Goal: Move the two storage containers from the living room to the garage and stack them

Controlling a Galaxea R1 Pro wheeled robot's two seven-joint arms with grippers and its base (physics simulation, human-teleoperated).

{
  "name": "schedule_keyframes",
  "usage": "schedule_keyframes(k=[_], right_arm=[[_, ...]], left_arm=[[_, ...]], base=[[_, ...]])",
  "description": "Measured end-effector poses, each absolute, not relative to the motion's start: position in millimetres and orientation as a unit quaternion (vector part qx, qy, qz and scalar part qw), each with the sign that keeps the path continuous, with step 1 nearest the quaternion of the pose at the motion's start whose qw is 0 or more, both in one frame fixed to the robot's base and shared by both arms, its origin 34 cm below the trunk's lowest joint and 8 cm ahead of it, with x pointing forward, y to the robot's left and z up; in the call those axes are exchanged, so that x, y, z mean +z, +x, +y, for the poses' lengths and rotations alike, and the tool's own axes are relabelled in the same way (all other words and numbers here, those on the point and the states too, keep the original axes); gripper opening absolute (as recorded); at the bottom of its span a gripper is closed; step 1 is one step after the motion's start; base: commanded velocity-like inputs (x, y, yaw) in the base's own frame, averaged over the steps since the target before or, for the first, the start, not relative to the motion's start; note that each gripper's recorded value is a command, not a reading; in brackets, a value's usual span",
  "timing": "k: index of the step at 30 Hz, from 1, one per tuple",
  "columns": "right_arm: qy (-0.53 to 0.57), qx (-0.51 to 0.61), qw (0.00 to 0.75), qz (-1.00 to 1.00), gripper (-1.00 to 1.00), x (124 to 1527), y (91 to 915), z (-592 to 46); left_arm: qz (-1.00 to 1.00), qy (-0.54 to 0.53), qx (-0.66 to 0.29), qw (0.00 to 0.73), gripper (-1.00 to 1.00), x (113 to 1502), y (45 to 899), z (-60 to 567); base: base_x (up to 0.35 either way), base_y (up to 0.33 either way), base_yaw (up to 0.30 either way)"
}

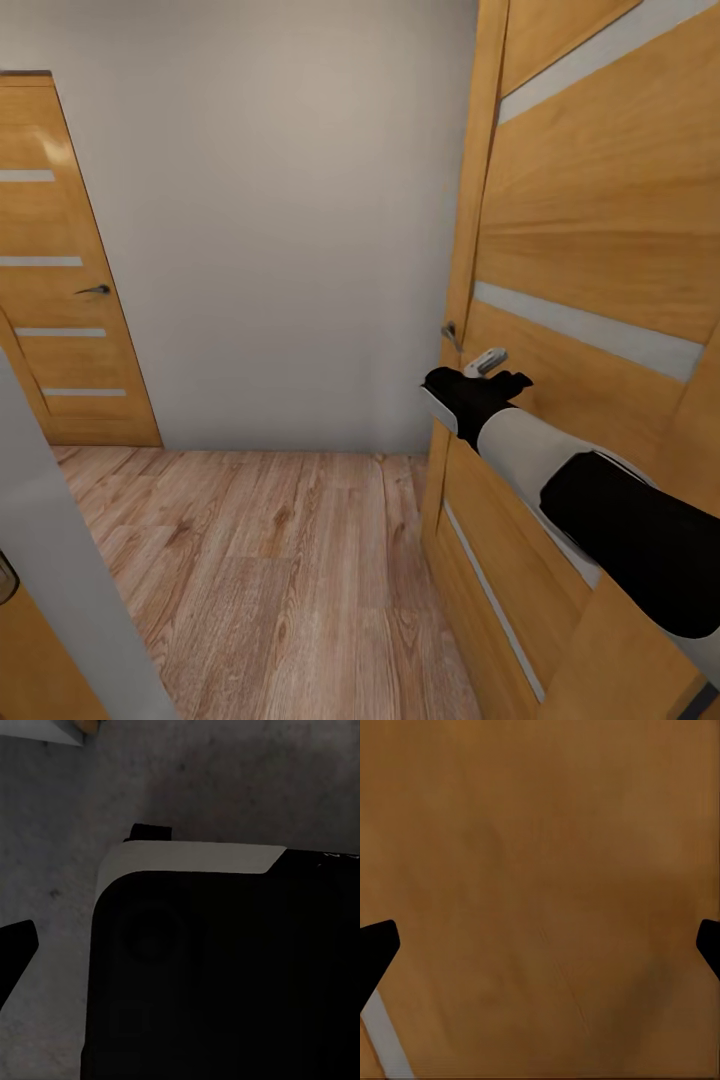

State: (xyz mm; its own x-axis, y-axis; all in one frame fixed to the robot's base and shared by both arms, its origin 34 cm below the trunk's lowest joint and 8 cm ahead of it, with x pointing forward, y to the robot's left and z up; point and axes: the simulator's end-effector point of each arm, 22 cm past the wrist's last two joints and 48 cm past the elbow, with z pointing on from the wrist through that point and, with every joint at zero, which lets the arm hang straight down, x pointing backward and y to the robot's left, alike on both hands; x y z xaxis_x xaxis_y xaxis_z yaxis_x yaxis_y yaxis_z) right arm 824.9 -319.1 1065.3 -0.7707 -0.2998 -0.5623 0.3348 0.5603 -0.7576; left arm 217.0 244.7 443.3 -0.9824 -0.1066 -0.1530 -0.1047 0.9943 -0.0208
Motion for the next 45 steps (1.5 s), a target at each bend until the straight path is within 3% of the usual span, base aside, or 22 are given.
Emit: schedule_keyframes(k=[8, 18, 37, 45], right_arm=[[0.015, -0.473, 0.333, 0.816, 1.00, 1065.0, 823.1, -328.1], [0.025, -0.473, 0.328, 0.817, 1.00, 1063.2, 821.0, -342.2], [0.025, -0.477, 0.330, 0.814, 1.00, 1064.3, 821.8, -344.6], [0.027, -0.475, 0.326, 0.817, 1.00, 1063.2, 820.3, -345.6]], left_arm=[[0.996, -0.052, -0.007, 0.076, 1.00, 443.2, 216.2, 244.2], [0.996, -0.048, -0.011, 0.075, 1.00, 443.1, 215.3, 242.6], [0.996, -0.051, -0.007, 0.076, 1.00, 443.0, 215.6, 244.1], [0.996, -0.048, -0.011, 0.075, 1.00, 443.1, 214.9, 243.0]], base=[[0.022, 0.000, 0.000], [0.244, 0.000, 0.000], [0.017, 0.000, 0.000], [0.250, -0.039, 0.000]])
